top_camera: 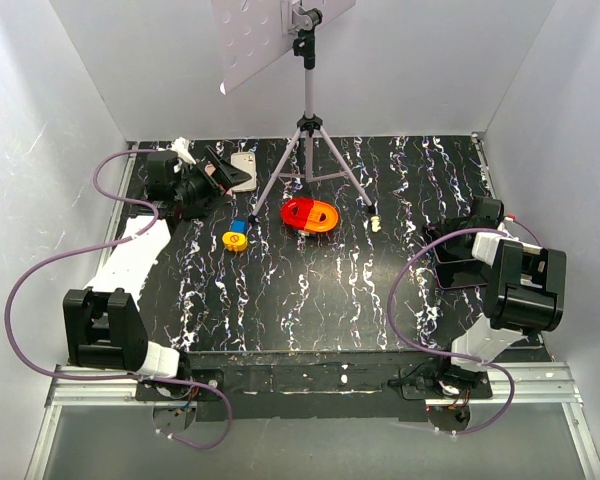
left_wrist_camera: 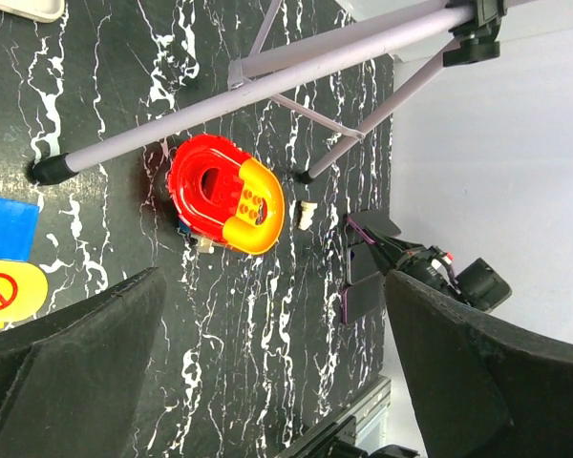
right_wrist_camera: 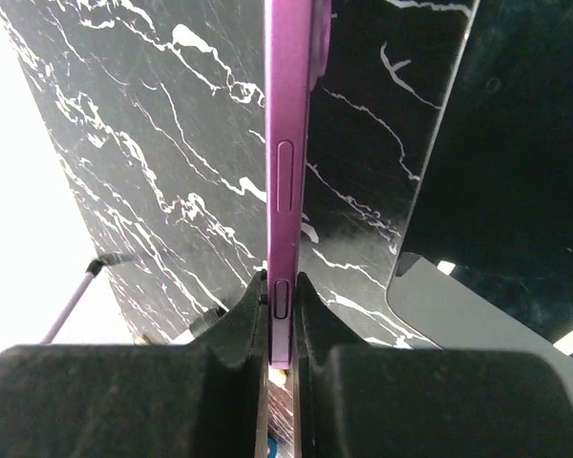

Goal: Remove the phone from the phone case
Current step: Place the phone at the center of the board.

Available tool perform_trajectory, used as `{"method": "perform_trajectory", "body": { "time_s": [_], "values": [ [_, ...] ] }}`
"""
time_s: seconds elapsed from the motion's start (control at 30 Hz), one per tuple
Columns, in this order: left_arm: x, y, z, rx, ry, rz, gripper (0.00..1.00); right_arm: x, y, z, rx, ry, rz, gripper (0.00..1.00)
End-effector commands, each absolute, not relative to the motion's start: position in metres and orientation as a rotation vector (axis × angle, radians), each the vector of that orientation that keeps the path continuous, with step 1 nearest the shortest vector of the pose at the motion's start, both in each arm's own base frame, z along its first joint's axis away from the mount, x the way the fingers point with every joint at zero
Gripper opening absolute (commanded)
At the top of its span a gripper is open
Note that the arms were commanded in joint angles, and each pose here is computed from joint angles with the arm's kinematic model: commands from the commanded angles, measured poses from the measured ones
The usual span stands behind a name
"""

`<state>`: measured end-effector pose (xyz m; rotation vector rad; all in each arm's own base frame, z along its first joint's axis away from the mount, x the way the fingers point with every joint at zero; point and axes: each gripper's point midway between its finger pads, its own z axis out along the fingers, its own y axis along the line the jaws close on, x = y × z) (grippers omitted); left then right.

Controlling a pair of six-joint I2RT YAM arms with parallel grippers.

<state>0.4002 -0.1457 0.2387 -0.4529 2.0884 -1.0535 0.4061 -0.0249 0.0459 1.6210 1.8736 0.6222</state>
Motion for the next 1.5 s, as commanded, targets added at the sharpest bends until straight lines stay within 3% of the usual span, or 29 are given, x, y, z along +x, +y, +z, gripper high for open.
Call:
{"method": "perform_trajectory", "body": {
  "time_s": [0.0,0.47,0.87,1.27,1.47],
  "values": [
    [0.399,-0.143,0.256,-0.438,2.044,-1.096,0.98,0.429,-0.032,0.065,1.579,1.758,0.702,0.06],
    [0.4,-0.138,0.252,-0.463,2.043,-1.089,0.98,0.412,-0.025,0.034,1.603,1.836,0.696,0.27],
    [0.4,-0.138,0.252,-0.465,2.042,-1.092,0.98,0.404,-0.024,0.033,1.617,1.853,0.701,0.37],
    [0.4,-0.137,0.254,-0.461,2.033,-1.096,0.98,0.397,-0.022,0.049,1.598,1.916,0.667,0.54],
    [0.401,-0.136,0.252,-0.464,2.03,-1.088,0.98,0.387,-0.015,0.086,1.52,1.954,0.693,0.61]
  ]
}}
